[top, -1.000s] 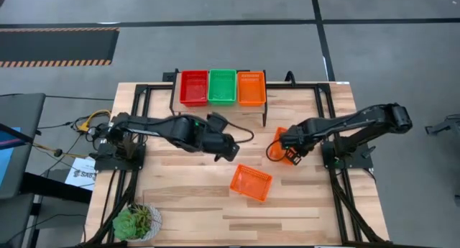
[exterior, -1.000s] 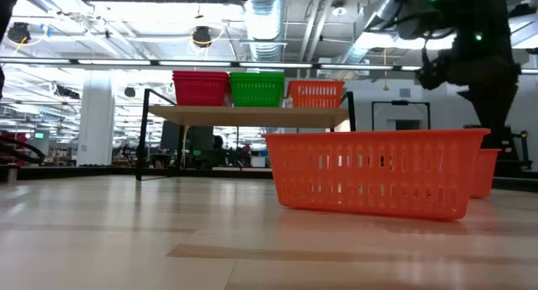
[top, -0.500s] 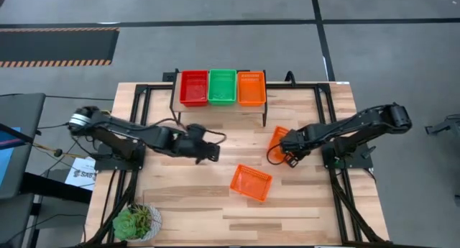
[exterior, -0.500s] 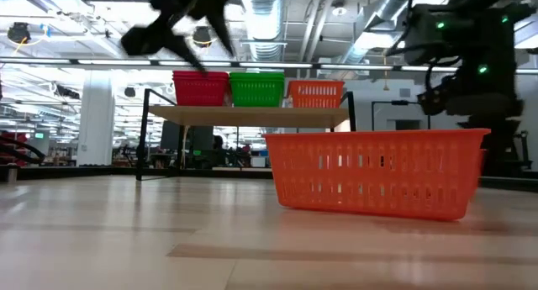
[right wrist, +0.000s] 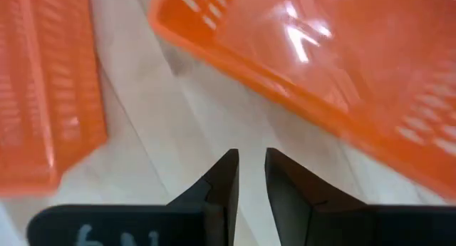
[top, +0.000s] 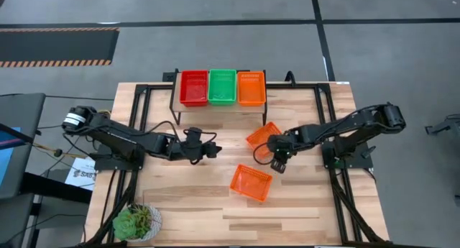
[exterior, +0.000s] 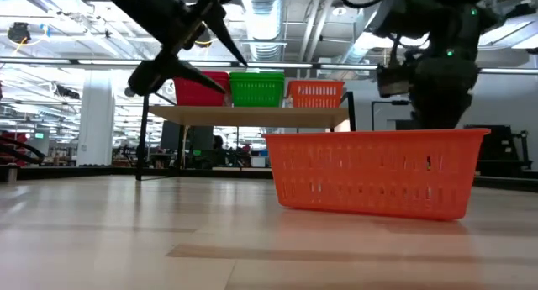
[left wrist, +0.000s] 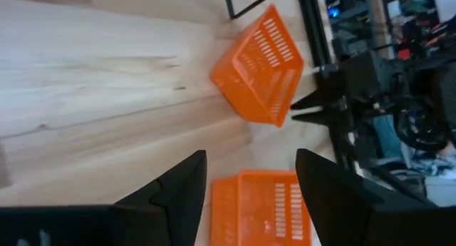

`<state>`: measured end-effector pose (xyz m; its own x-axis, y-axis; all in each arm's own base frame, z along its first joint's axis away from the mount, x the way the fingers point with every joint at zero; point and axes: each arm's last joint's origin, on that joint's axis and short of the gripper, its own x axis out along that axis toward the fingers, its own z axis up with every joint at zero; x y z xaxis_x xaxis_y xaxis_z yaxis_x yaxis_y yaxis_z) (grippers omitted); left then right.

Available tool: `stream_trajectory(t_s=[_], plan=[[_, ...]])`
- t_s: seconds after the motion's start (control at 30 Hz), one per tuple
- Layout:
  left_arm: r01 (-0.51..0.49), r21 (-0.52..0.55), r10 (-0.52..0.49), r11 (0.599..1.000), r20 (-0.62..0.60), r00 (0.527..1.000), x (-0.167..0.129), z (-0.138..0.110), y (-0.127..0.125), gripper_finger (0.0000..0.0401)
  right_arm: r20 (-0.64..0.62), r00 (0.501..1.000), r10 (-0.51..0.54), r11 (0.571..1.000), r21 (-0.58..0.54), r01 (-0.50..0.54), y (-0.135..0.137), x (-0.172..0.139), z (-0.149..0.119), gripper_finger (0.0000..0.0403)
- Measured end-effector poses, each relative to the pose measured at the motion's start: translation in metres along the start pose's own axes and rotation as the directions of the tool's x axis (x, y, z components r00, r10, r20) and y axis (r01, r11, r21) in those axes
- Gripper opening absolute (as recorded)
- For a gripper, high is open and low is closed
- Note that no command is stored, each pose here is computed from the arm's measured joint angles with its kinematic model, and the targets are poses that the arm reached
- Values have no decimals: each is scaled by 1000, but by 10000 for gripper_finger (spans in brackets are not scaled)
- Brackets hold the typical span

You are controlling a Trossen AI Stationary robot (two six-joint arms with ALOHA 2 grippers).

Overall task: Stack baskets on shelf by color
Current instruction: Stack the top orange bin on top of the orange bin on the shelf

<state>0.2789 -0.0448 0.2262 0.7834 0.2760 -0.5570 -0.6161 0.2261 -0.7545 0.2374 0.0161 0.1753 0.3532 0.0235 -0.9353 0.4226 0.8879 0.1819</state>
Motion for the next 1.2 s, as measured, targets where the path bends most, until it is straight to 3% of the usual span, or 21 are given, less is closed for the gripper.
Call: stream_trajectory(t_s=[0.1,0.2,0.3,0.37,0.5,0.6,0.7,0.83,0.93,1.07,1.2], plan=[[-1,-16,2,1000,22,1000,5,0,0,203,-61,997,-46,999,10,47,-2,-17,0,93],[27,-32,-25,999,36,999,9,1,-2,203,-109,980,-169,982,72,177,-8,-34,-4,93],[45,-18,-44,999,47,998,10,3,-4,203,-71,917,-392,903,162,399,-18,-45,-3,93],[43,-9,-42,999,62,997,10,4,-4,203,-59,869,-492,843,220,492,-26,-47,-1,93],[51,16,-53,999,76,996,12,8,-5,203,-110,824,-555,778,281,562,-45,-39,4,93],[40,29,-42,999,81,996,13,11,-4,203,-146,810,-568,757,293,584,-59,-28,8,93],[37,46,-41,998,86,995,14,13,-4,203,-166,845,-508,797,282,534,-64,-15,15,93],[36,69,-43,997,93,995,15,15,-4,203,-137,942,-305,910,248,331,-55,-2,29,93],[34,73,-41,997,100,994,16,18,-3,203,-59,979,-195,960,193,203,-41,2,40,93],[32,63,-39,997,113,993,17,22,-3,203,79,994,-82,996,49,78,-20,-2,55,93],[23,52,-30,998,132,991,19,28,-2,203,197,979,41,990,-140,-13,-2,-12,69,93]])
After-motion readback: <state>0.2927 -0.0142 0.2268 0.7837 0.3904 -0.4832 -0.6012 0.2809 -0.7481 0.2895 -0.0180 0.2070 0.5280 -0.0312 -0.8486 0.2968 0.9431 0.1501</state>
